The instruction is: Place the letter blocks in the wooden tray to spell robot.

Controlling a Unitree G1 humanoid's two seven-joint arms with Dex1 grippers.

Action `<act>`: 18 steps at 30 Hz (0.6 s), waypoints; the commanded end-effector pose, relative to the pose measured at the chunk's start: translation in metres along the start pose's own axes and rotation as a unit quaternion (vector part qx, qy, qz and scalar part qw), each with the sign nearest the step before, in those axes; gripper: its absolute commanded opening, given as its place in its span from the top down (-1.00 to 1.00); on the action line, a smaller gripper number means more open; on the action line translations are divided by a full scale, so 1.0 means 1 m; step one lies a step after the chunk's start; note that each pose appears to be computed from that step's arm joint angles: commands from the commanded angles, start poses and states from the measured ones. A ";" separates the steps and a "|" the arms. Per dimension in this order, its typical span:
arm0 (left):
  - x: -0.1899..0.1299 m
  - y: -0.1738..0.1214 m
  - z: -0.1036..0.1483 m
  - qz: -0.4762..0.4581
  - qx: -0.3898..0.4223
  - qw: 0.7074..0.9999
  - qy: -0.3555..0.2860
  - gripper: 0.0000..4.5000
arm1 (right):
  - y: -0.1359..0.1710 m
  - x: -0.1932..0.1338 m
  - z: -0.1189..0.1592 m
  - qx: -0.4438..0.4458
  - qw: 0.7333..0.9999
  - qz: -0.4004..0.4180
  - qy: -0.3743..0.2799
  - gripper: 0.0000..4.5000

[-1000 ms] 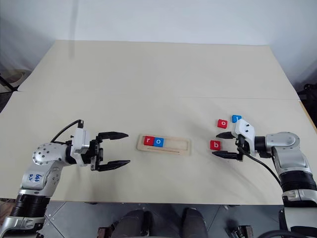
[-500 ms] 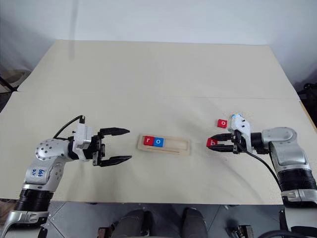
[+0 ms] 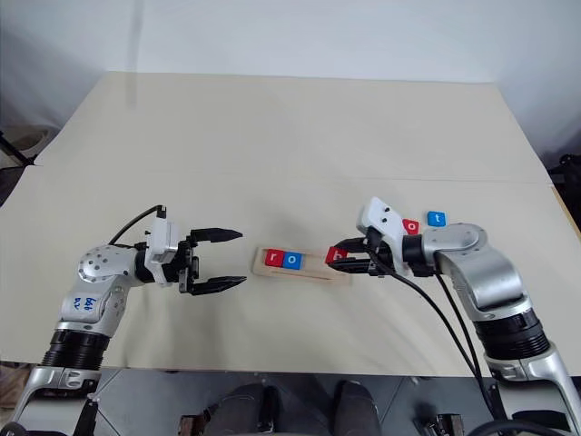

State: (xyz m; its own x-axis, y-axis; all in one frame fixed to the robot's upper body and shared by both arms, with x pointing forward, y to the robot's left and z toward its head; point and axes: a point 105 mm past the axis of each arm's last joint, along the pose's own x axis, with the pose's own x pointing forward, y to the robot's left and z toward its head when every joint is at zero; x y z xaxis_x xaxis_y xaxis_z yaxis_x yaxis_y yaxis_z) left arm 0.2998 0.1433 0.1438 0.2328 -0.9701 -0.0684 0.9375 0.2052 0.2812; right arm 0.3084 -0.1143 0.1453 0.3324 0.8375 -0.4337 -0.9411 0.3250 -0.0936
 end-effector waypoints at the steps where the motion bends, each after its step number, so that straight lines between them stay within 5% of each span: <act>1: 0.002 0.001 0.005 -0.002 0.018 1.000 -0.004 -1.00 | -0.002 0.011 0.004 -0.030 1.000 -0.006 0.000 0.35; 18: -0.004 -0.003 0.007 0.024 0.022 0.999 -0.007 -1.00 | -0.002 0.041 0.012 -0.080 0.996 0.029 -0.007 0.35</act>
State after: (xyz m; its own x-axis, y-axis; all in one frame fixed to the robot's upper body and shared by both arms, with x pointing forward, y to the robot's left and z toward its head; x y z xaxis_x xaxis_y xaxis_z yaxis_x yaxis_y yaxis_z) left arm 0.2959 0.1442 0.1399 0.2671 -0.9620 -0.0568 0.9283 0.2410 0.2832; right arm 0.3258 -0.0807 0.1320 0.2905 0.8459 -0.4472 -0.9557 0.2330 -0.1801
